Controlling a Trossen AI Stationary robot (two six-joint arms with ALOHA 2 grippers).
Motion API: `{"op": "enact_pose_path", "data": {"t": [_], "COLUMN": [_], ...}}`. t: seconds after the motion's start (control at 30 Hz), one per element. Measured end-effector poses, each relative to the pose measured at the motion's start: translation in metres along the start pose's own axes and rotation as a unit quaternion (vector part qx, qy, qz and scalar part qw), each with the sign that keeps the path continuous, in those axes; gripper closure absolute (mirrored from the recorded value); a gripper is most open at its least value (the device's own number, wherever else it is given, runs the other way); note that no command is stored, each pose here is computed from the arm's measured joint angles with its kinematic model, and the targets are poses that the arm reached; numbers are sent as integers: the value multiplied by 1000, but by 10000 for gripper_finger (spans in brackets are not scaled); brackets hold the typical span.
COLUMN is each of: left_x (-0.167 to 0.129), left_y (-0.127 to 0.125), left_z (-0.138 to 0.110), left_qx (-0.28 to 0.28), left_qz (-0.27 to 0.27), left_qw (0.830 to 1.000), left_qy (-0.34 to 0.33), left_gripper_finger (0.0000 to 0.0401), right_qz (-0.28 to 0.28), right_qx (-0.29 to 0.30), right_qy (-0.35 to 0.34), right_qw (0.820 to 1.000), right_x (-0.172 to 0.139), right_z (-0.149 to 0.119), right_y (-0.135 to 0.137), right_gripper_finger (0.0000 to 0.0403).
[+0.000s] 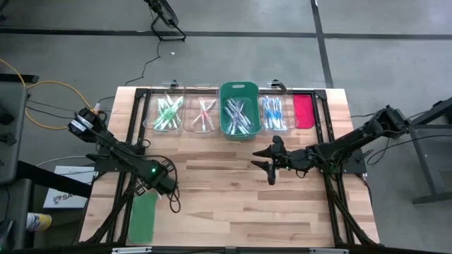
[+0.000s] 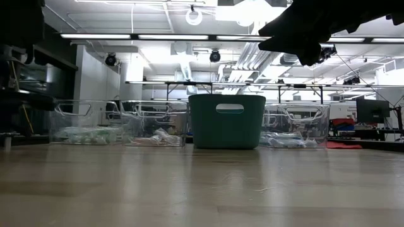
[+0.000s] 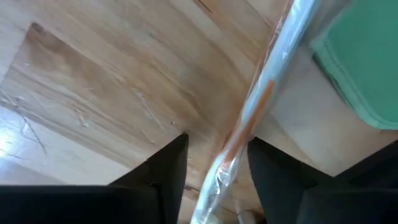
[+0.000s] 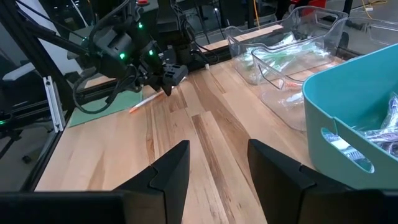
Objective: Pick & Place Toothbrushes
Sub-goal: Put the orange toothbrush into the middle transparent bin
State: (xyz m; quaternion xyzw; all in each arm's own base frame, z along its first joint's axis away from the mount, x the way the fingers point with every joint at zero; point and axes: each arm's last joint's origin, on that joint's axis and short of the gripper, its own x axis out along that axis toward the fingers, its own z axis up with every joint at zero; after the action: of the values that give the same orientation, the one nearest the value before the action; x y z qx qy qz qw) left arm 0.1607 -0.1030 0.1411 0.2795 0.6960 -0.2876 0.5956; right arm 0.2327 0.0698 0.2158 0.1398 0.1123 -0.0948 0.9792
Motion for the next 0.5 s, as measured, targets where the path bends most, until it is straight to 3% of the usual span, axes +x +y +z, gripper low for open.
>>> {"op": "enact_pose_path", "data": {"t": [0.13,0.3,0.5], "left_x": [1,1,-5], "left_y": [0,1,2], "left_z": [0,0,6], "left_qx": [-1,-4,-18], "left_qz": [4,9,7], "left_qw": [1000,1000,1000], "left_qy": [1,0,-14], "left_gripper_finger": [285,378,389], "right_qz": [0,0,0], "right_qx": [0,0,0], "right_qy": [1,0,1], "right_qw": [1000,1000,1000], "right_x": [0,0,0], "right_z": [0,0,0], "right_y": [0,0,0], "right_gripper_finger": [247,247,247]}}
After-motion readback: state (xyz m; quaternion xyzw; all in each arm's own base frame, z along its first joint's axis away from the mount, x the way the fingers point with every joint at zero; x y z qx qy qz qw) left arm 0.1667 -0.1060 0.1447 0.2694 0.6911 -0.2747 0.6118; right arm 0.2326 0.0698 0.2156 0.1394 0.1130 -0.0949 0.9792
